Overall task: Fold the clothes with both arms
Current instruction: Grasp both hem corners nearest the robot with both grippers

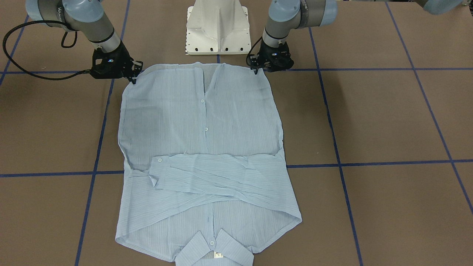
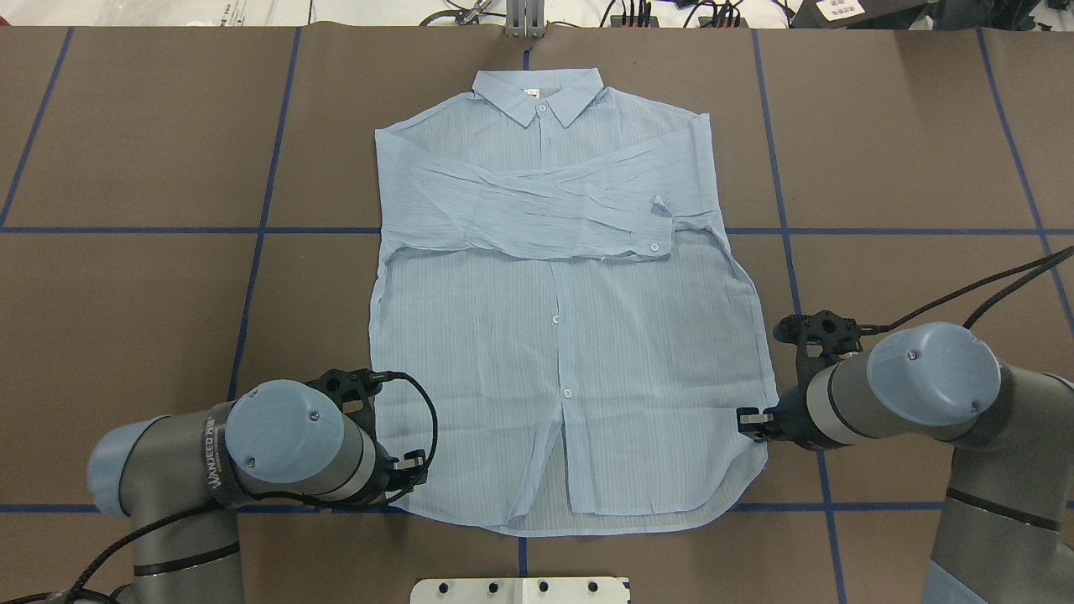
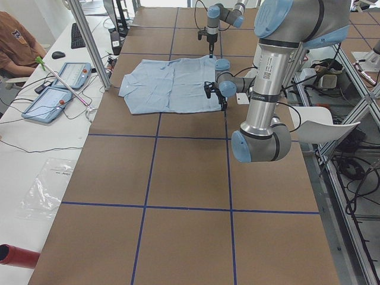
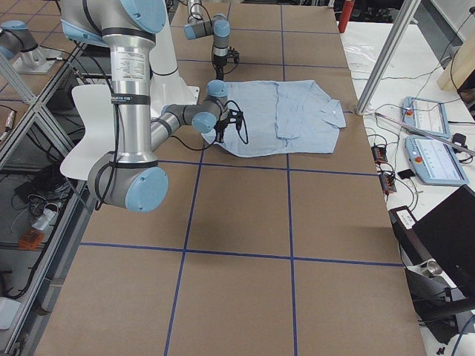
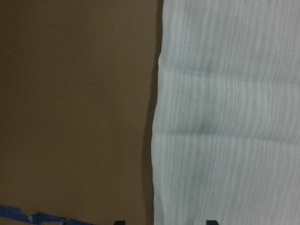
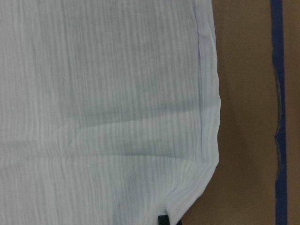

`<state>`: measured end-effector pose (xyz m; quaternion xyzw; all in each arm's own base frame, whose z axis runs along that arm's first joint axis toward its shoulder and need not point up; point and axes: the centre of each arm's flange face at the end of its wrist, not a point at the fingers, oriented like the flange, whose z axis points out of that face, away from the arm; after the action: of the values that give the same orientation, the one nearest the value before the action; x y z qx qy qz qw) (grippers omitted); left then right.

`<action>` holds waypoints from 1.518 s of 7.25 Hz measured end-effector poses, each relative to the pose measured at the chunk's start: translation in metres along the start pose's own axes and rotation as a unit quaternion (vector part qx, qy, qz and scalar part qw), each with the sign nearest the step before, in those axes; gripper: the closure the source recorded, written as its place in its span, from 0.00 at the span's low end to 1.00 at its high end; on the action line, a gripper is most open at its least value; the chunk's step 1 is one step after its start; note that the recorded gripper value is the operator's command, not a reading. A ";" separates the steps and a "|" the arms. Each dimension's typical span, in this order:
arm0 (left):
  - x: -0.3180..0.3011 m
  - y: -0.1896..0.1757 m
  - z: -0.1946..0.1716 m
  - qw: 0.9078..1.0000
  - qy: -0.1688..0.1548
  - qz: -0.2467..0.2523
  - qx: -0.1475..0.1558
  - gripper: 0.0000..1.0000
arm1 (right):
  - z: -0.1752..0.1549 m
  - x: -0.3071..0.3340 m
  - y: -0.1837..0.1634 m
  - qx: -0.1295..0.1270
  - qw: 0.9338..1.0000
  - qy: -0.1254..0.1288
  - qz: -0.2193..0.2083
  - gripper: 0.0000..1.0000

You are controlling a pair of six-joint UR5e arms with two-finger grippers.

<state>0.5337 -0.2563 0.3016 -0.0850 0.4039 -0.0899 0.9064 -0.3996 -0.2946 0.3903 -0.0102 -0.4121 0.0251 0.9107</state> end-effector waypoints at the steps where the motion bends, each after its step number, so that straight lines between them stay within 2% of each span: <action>1: 0.002 0.000 0.002 1.000 -0.001 0.000 0.000 0.47 | 0.000 0.000 0.000 0.000 1.000 0.000 0.000 1.00; 3: 0.007 -0.002 0.006 1.000 -0.003 -0.001 0.000 0.54 | 0.000 0.001 -0.001 0.000 1.000 0.001 0.001 1.00; 4: 0.008 -0.002 0.008 1.000 -0.004 -0.001 0.000 0.67 | 0.000 0.001 -0.001 0.000 1.000 0.001 0.001 1.00; 5: 0.007 -0.003 0.010 1.000 -0.006 -0.002 0.000 0.92 | 0.000 0.002 -0.002 0.001 1.000 0.001 0.002 1.00; 6: 0.007 -0.003 0.010 1.000 -0.006 -0.002 0.001 1.00 | 0.000 0.002 -0.002 0.001 1.000 0.001 0.002 1.00; 8: 0.008 -0.002 0.009 1.000 -0.006 -0.001 0.001 1.00 | -0.003 0.003 -0.007 0.004 1.000 0.000 0.005 1.00; 11: 0.009 -0.006 -0.009 1.000 -0.001 -0.001 0.005 1.00 | -0.017 -0.005 -0.022 0.016 1.000 -0.015 0.009 1.00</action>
<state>0.5323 -0.2651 0.2902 -0.0805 0.4025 -0.0925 0.9072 -0.3893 -0.3170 0.3766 0.0010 -0.4255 0.0403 0.9041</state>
